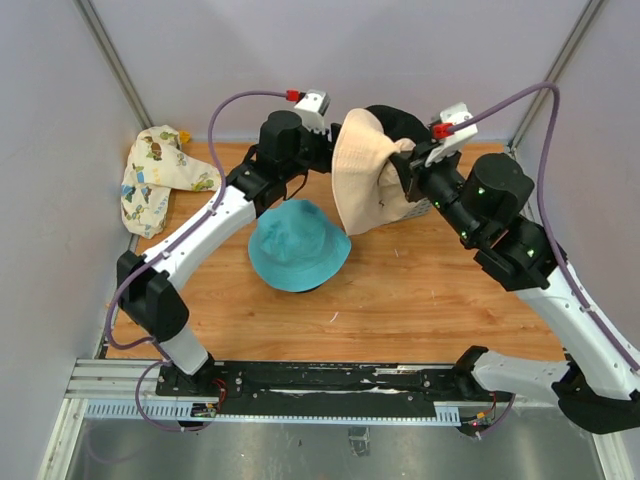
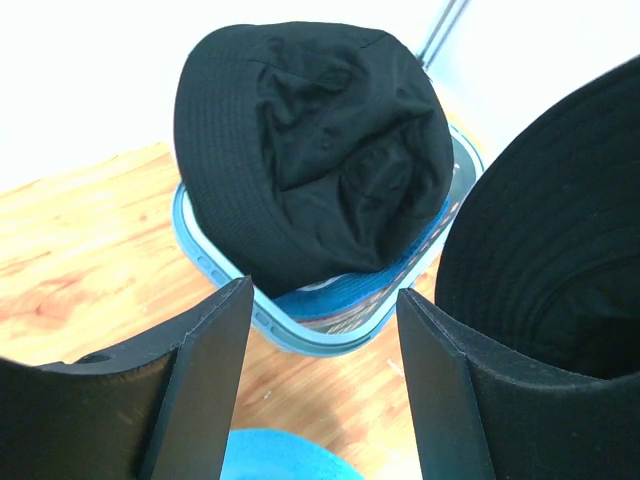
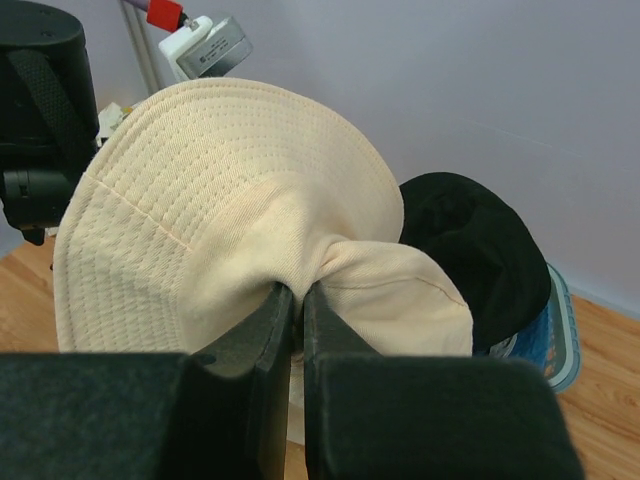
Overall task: Stack the hats
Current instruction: Pick up the hat from the bin, then stack the hat on the hat.
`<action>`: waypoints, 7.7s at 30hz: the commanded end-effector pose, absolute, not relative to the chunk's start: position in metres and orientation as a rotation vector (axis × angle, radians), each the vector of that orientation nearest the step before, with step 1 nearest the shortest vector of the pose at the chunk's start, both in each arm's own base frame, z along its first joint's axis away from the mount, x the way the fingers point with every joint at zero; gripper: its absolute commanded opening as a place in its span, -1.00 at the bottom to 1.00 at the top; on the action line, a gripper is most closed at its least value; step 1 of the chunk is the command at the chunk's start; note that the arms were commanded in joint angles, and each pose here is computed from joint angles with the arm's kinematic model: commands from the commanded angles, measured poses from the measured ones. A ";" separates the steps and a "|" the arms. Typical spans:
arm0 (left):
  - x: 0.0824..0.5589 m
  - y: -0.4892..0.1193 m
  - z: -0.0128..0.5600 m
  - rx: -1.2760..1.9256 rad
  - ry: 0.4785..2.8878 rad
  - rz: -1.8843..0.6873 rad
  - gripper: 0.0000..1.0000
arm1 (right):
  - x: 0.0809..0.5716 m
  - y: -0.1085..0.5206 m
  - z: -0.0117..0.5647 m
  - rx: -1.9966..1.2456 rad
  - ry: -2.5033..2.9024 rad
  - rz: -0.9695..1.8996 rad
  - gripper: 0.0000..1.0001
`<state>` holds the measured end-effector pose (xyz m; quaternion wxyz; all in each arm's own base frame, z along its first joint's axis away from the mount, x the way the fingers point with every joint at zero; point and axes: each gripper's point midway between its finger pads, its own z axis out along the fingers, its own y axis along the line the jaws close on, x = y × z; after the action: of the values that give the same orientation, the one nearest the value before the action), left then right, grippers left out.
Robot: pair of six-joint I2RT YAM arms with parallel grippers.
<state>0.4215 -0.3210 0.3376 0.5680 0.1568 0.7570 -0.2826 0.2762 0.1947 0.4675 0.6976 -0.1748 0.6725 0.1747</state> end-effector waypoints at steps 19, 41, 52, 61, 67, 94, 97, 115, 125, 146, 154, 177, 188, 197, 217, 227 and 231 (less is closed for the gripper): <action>0.351 -0.179 0.359 -0.028 1.682 -0.413 0.36 | 0.271 0.291 0.457 -0.714 1.577 0.323 -0.99; 0.314 -0.131 0.297 -0.105 1.762 -0.279 0.48 | 0.289 0.351 0.420 -0.932 1.691 0.309 -0.99; 0.288 -0.098 0.257 -0.191 1.819 -0.188 0.49 | 0.284 0.378 0.405 -1.028 1.707 0.320 -0.99; 0.265 -0.075 0.226 -0.266 1.869 -0.128 0.49 | 0.276 0.405 0.383 -1.126 1.716 0.291 -0.99; 0.250 -0.060 0.219 -0.325 1.849 -0.134 0.46 | 0.272 0.418 0.356 -1.183 1.746 0.279 -0.99; 0.226 -0.052 0.241 -0.550 1.747 -0.330 0.51 | 0.266 0.450 0.296 -1.295 1.804 0.359 -0.89; 0.226 -0.056 0.249 -0.566 1.716 -0.389 0.53 | 0.268 0.455 0.286 -1.311 1.817 0.353 -0.88; 0.230 -0.083 0.233 -0.696 1.591 -0.709 0.67 | 0.268 0.455 0.283 -1.302 1.814 0.359 -0.31; 0.235 -0.089 0.221 -0.775 1.516 -0.823 0.70 | 0.266 0.450 0.294 -1.281 1.795 0.373 -0.14; 0.245 -0.099 0.205 -0.957 1.375 -1.045 0.34 | 0.269 0.448 0.290 -1.268 1.808 0.378 -0.13; 0.249 -0.101 0.205 -0.980 1.320 -1.100 0.08 | 0.271 0.448 0.287 -1.262 1.813 0.379 -0.13; 0.249 -0.088 0.185 -1.026 1.319 -1.018 -0.99 | 0.269 0.437 0.306 -1.184 1.788 0.409 -0.07; 0.246 -0.083 0.173 -1.037 1.354 -0.966 -0.99 | 0.266 0.417 0.324 -1.096 1.764 0.411 0.12; 0.246 -0.083 0.171 -1.017 1.374 -0.943 -0.99 | 0.263 0.349 0.326 -0.762 1.775 0.491 0.25; 0.243 -0.087 0.179 -0.915 1.413 -0.909 -0.99 | 0.203 0.270 0.261 0.017 1.718 1.152 0.40; 0.243 -0.090 0.177 -0.884 1.431 -0.909 -0.99 | 0.196 0.283 0.250 0.219 1.723 1.398 0.50; 0.243 -0.091 0.178 -0.871 1.431 -0.906 -0.99 | 0.194 0.294 0.238 0.258 1.765 1.461 0.50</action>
<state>0.2425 -0.0947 0.1718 0.5660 -0.3810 0.6127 -0.3988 0.1965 0.2849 0.2331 0.4441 0.0670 0.7180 0.5318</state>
